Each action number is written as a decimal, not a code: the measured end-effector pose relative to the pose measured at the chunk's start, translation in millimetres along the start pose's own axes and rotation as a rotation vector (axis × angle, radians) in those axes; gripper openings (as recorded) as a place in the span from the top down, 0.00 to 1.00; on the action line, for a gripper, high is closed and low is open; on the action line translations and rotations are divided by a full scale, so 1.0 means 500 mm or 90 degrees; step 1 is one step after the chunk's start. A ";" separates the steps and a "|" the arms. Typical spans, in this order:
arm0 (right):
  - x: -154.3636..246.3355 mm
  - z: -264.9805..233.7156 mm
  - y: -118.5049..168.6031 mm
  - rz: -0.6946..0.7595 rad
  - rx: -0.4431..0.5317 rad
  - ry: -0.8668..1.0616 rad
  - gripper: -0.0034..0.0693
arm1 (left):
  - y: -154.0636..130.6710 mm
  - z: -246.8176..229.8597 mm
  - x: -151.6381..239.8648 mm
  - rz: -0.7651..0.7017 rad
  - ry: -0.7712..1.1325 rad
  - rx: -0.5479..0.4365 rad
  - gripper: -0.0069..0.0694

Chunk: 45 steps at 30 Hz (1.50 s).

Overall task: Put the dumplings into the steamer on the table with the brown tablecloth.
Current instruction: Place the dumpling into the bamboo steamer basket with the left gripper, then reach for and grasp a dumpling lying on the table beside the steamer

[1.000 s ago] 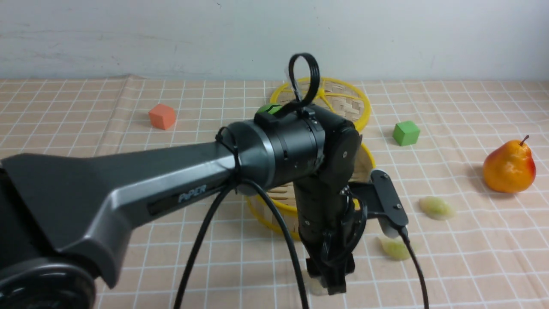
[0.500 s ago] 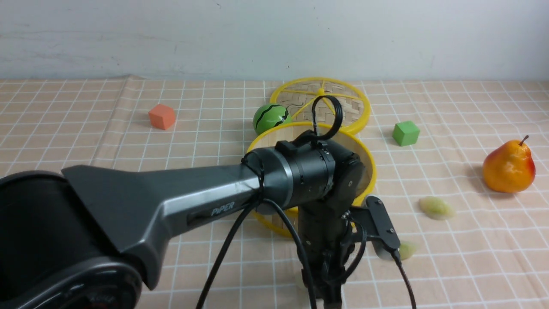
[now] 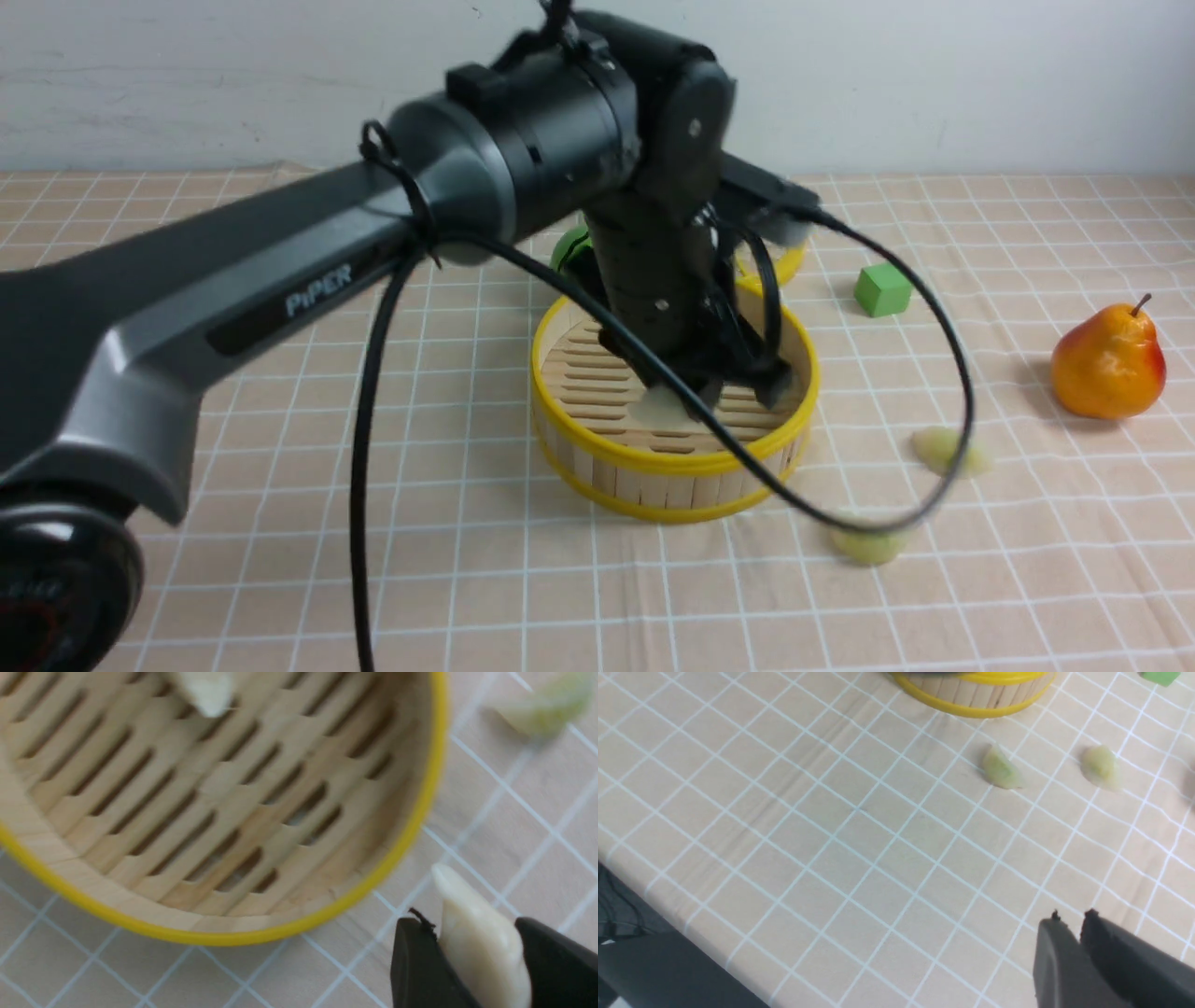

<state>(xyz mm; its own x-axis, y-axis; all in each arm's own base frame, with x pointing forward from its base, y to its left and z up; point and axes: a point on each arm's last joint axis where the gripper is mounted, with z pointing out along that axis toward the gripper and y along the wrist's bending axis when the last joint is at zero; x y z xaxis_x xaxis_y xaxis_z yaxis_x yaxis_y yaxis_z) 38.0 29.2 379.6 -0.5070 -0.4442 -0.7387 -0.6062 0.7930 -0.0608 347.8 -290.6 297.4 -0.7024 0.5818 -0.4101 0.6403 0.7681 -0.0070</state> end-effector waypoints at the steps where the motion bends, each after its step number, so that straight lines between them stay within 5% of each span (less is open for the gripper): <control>1: -0.004 0.005 0.002 0.014 -0.012 0.005 0.84 | 0.035 0.005 -0.012 -0.052 -0.020 -0.013 0.60; 12: -0.038 0.071 -0.006 0.069 -0.043 0.092 0.84 | 0.195 0.148 -0.045 -0.257 -0.106 -0.053 0.60; 19: -0.050 0.103 -0.011 0.075 -0.049 0.133 0.84 | 0.209 0.214 -0.045 -0.261 -0.128 -0.058 0.59; 25: -0.052 0.112 -0.013 0.075 -0.048 0.144 0.84 | 0.211 0.217 -0.047 -0.258 -0.140 -0.062 0.39; 32: -0.066 0.121 -0.047 0.091 0.057 0.168 0.91 | 0.206 0.154 -0.042 -0.256 -0.101 -0.069 0.29; 35: -0.095 0.159 -0.083 0.081 0.145 0.212 0.98 | 0.197 0.035 -0.043 -0.234 -0.114 -0.077 0.33; 38: -0.123 0.202 -0.101 0.080 0.161 0.234 0.98 | 0.188 -0.065 -0.034 -0.227 -0.125 -0.079 0.43; 45: -0.177 0.362 -0.163 0.100 0.054 0.308 0.98 | 0.157 -0.320 0.026 -0.182 -0.192 -0.094 0.88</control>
<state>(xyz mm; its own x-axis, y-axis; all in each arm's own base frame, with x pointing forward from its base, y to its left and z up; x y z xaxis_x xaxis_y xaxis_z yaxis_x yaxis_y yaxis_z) 243.3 79.3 328.7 -0.8259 -0.4430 -0.3487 -0.4582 0.8878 -0.0426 339.2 -179.8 437.5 -0.7090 0.2528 -0.6583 0.3665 0.9296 -0.0377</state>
